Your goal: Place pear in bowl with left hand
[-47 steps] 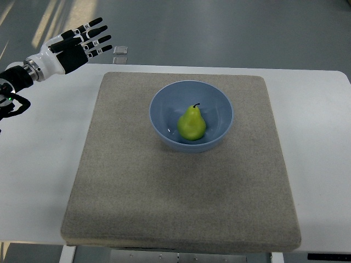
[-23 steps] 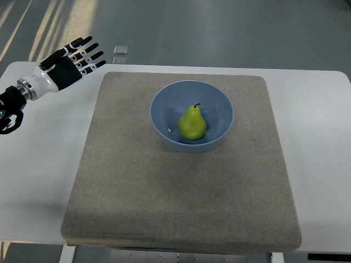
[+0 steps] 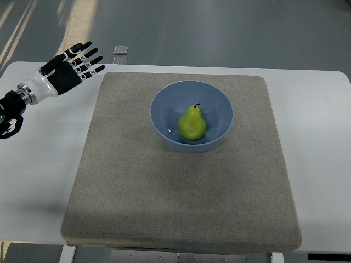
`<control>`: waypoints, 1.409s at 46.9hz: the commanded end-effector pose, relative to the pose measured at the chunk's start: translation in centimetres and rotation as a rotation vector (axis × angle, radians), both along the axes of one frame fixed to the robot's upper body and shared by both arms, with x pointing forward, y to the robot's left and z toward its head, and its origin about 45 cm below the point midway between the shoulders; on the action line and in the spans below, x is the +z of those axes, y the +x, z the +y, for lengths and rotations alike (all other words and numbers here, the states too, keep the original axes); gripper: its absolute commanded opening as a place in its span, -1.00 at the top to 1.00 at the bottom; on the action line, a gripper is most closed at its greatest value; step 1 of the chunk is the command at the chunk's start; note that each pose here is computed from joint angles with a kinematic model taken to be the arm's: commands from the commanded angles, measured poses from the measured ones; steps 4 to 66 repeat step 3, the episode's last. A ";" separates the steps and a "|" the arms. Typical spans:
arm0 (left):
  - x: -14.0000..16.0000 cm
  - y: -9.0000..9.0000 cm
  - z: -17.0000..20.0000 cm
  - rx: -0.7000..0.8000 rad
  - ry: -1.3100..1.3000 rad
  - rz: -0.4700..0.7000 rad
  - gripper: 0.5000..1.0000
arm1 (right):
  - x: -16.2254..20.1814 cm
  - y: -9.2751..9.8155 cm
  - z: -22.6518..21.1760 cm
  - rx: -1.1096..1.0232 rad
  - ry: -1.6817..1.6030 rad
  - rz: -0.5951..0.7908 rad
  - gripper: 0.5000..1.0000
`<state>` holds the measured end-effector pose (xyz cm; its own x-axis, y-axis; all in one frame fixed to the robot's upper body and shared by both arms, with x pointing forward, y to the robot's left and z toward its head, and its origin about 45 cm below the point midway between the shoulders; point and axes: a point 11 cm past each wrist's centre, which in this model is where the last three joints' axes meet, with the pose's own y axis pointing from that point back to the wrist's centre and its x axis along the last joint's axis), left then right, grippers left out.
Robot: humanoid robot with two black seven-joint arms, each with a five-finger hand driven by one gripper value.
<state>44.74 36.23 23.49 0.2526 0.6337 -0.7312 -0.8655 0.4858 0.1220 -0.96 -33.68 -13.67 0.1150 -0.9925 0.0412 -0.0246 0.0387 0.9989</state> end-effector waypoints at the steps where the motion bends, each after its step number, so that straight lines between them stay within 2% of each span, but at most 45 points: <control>1: 0.0 0.0 0.0 -0.001 0.002 -0.001 -0.99 | 0.0 0.2 0.0 -0.001 0.003 -0.003 -0.70; 66: 0.0 0.0 0.0 -0.002 0.003 0.000 -0.99 | 0.0 0.3 0.0 -0.001 0.003 -0.005 -0.69</control>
